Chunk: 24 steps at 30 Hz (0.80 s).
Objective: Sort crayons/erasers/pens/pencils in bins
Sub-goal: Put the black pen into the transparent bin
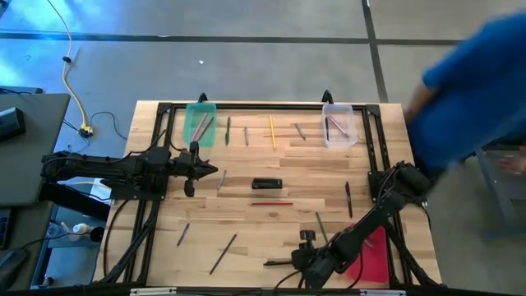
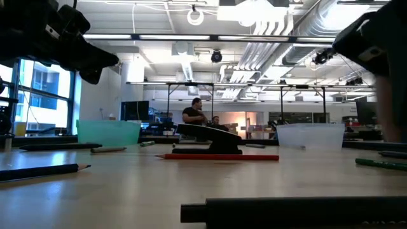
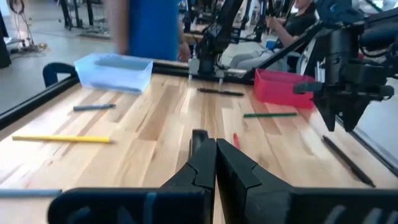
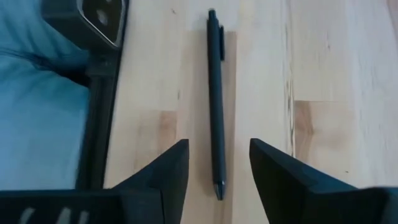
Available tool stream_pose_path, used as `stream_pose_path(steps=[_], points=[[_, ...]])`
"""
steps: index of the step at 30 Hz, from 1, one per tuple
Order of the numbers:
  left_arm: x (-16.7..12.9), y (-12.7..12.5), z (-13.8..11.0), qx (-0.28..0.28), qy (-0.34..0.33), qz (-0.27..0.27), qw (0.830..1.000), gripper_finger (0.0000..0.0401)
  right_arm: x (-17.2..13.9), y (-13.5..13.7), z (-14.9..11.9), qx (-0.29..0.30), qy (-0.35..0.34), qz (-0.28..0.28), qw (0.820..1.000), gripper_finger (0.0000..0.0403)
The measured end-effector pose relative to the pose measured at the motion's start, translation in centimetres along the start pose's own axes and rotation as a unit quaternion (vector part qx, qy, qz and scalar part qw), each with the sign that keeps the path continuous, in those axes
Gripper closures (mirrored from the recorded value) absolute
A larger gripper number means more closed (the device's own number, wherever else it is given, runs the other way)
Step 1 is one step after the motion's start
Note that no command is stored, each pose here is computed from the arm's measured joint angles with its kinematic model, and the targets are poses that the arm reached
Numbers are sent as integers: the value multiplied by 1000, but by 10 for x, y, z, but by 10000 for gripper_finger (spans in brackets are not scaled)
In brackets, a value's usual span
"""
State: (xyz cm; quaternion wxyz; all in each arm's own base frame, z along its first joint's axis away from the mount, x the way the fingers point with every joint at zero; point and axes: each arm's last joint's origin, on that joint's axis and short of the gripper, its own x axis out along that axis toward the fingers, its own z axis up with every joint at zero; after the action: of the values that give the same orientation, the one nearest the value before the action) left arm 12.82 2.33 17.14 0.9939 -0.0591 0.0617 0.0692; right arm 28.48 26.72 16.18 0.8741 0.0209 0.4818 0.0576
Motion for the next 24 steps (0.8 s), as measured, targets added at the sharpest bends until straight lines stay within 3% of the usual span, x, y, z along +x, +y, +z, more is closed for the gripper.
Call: stream_pose_path(steps=[18,24], points=[[0,0,0,2,-1,1,1000,401,26,-3,-17,3,56,-24,998,251],[0,0,0,0,-1,1,1000,401,26,-9,-16,13,71,-41,997,297]])
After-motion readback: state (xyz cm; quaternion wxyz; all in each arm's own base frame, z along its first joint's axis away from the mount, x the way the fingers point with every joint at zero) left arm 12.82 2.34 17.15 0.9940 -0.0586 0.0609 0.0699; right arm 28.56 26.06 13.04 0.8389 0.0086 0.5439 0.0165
